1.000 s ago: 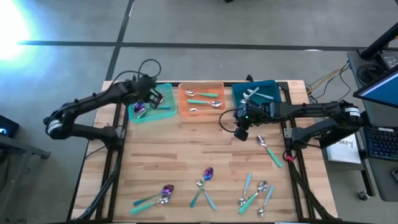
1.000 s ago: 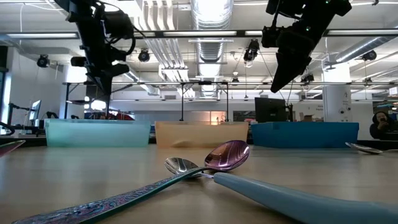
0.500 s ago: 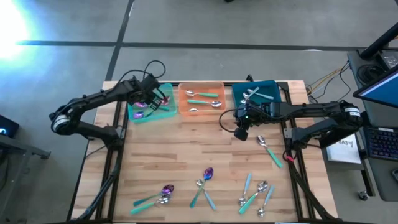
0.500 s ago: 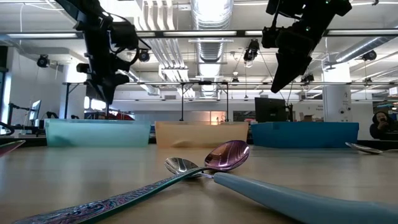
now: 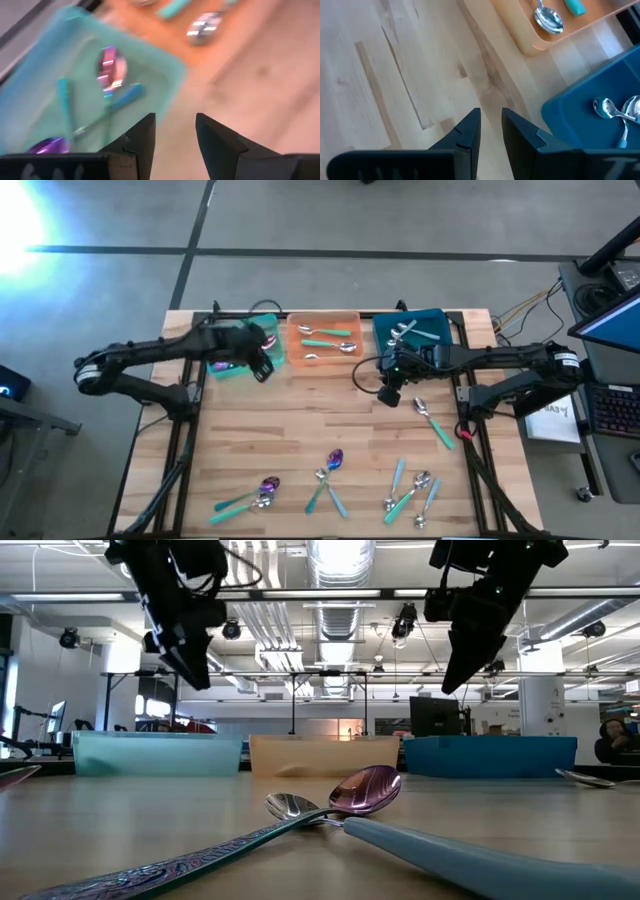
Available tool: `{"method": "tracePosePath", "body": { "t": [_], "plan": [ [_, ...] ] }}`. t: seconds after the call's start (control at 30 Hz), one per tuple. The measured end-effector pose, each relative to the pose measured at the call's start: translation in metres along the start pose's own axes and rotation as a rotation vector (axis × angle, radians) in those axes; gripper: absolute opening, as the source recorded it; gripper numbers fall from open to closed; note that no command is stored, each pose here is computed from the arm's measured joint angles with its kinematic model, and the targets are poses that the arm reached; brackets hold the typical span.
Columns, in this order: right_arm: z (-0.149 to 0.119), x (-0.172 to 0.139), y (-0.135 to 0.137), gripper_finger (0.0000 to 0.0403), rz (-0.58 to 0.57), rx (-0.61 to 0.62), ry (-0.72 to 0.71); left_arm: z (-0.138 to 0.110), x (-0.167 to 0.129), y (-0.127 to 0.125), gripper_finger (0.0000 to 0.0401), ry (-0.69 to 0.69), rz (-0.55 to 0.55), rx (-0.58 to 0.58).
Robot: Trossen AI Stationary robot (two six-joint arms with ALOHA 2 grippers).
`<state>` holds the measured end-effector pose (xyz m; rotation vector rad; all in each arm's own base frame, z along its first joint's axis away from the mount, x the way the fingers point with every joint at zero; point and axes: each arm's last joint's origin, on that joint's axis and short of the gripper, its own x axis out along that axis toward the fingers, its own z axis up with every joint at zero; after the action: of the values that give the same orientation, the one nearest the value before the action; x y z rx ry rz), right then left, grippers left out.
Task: Sort silverware by color (type)
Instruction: Put the light blue spoon into the blue bin
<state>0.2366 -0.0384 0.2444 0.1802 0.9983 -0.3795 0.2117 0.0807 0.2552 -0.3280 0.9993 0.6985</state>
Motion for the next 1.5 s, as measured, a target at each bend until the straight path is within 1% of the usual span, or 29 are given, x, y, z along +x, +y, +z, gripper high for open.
{"method": "tracePosePath", "body": {
  "t": [0.17, 0.3, 0.4, 0.5, 0.63, 0.7, 0.83, 0.9, 1.07, 1.17, 1.23, 1.33, 1.5],
  "plan": [
    [-0.006, 0.005, 0.0, 0.0068, -0.005, 0.001, 0.021, -0.012, -0.015, -0.049, 0.0126, -0.081, -0.153, 0.118],
    [-0.014, 0.01, -0.001, 0.0068, -0.012, 0.05, 0.051, -0.025, -0.028, -0.078, 0.0126, -0.117, -0.255, 0.143],
    [-0.02, 0.012, 0.001, 0.0068, -0.012, 0.098, 0.082, -0.037, -0.035, -0.093, 0.0126, -0.134, -0.258, 0.112],
    [-0.025, 0.01, 0.01, 0.0068, 0.0, 0.097, 0.117, -0.049, -0.044, -0.105, 0.0126, -0.143, -0.279, 0.095],
    [-0.032, 0.006, 0.031, 0.0068, 0.046, 0.059, 0.123, -0.064, -0.055, -0.117, 0.0126, -0.168, -0.298, 0.061],
    [-0.037, 0.003, 0.044, 0.0068, 0.071, 0.06, 0.126, -0.07, -0.059, -0.122, 0.0126, -0.179, -0.306, 0.049],
    [-0.051, -0.007, 0.07, 0.0068, 0.122, 0.047, 0.148, -0.08, -0.06, -0.133, 0.0126, -0.17, -0.329, 0.037],
    [-0.06, -0.012, 0.084, 0.0068, 0.154, -0.018, 0.16, -0.084, -0.058, -0.139, 0.0126, -0.163, -0.328, 0.053],
    [-0.088, -0.027, 0.119, 0.0068, 0.289, -0.343, 0.169, -0.089, -0.047, -0.149, 0.0126, -0.142, -0.302, 0.082],
    [-0.1, -0.034, 0.137, 0.0068, 0.363, -0.525, 0.128, -0.091, -0.04, -0.156, 0.0126, -0.139, -0.292, 0.099],
    [-0.107, -0.038, 0.147, 0.0068, 0.404, -0.631, 0.097, -0.09, -0.038, -0.163, 0.0125, -0.162, -0.313, 0.131],
    [-0.115, -0.038, 0.159, 0.0068, 0.449, -0.744, 0.056, -0.089, -0.038, -0.174, 0.0121, -0.215, -0.372, 0.171],
    [-0.123, -0.029, 0.174, 0.0068, 0.481, -0.874, 0.043, -0.088, -0.041, -0.183, 0.011, -0.263, -0.436, 0.165]
  ]
}}
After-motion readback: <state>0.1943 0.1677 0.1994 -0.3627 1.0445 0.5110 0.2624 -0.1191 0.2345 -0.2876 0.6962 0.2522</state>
